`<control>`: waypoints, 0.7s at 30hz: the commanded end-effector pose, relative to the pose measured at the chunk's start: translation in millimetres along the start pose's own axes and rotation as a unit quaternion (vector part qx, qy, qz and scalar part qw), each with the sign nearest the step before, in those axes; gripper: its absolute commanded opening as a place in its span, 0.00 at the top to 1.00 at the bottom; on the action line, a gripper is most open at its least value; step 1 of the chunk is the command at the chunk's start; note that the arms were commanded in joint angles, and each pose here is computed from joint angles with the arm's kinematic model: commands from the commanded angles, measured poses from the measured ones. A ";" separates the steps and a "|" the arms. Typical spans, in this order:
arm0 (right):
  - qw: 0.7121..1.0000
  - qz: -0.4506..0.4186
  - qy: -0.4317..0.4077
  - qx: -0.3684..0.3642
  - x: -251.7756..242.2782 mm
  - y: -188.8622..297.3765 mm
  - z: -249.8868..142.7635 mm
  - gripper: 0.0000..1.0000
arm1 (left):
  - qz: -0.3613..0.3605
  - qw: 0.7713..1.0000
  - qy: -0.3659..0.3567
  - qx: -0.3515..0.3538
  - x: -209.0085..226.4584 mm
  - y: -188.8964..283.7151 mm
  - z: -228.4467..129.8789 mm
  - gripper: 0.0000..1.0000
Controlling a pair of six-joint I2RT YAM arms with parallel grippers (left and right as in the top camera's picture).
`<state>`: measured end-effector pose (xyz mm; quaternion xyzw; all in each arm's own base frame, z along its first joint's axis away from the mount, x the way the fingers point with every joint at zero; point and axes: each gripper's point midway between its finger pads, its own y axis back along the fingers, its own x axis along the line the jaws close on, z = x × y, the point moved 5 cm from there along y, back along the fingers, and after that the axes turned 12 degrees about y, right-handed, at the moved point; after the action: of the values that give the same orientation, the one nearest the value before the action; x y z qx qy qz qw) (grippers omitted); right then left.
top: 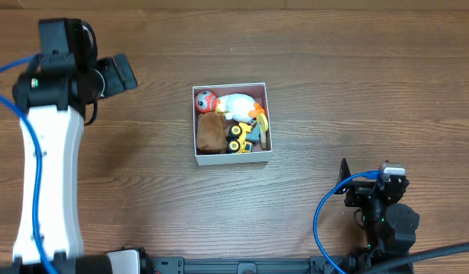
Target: Pack container
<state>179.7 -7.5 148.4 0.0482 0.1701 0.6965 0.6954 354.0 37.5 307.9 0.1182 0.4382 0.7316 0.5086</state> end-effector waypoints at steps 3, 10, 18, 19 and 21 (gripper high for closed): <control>1.000 0.004 0.001 0.000 1.5 0.3 -1.5 0.00 | -0.083 0.962 -0.153 -0.211 -17.9 66.7 -2.8 0.00; 1.000 0.004 0.001 0.000 1.5 0.3 -1.5 0.00 | -0.097 0.936 -0.149 -0.303 40.9 82.3 -83.5 0.00; 1.000 0.004 0.001 0.000 1.5 0.3 -1.5 0.00 | -0.099 0.930 -0.131 -0.330 82.5 59.8 -147.3 0.00; 1.000 0.004 0.001 0.000 1.5 0.3 -1.5 0.00 | -0.109 0.927 -0.132 -0.335 83.4 55.1 -153.5 0.00; 1.000 0.004 0.001 0.000 1.5 0.3 -1.5 0.00 | -0.124 0.921 -0.134 -0.343 83.6 47.6 -161.1 0.00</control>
<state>179.7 -7.5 148.4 0.0484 0.1703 0.6966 0.6952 187.5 23.9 241.2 -0.0155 0.1114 0.7575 0.6431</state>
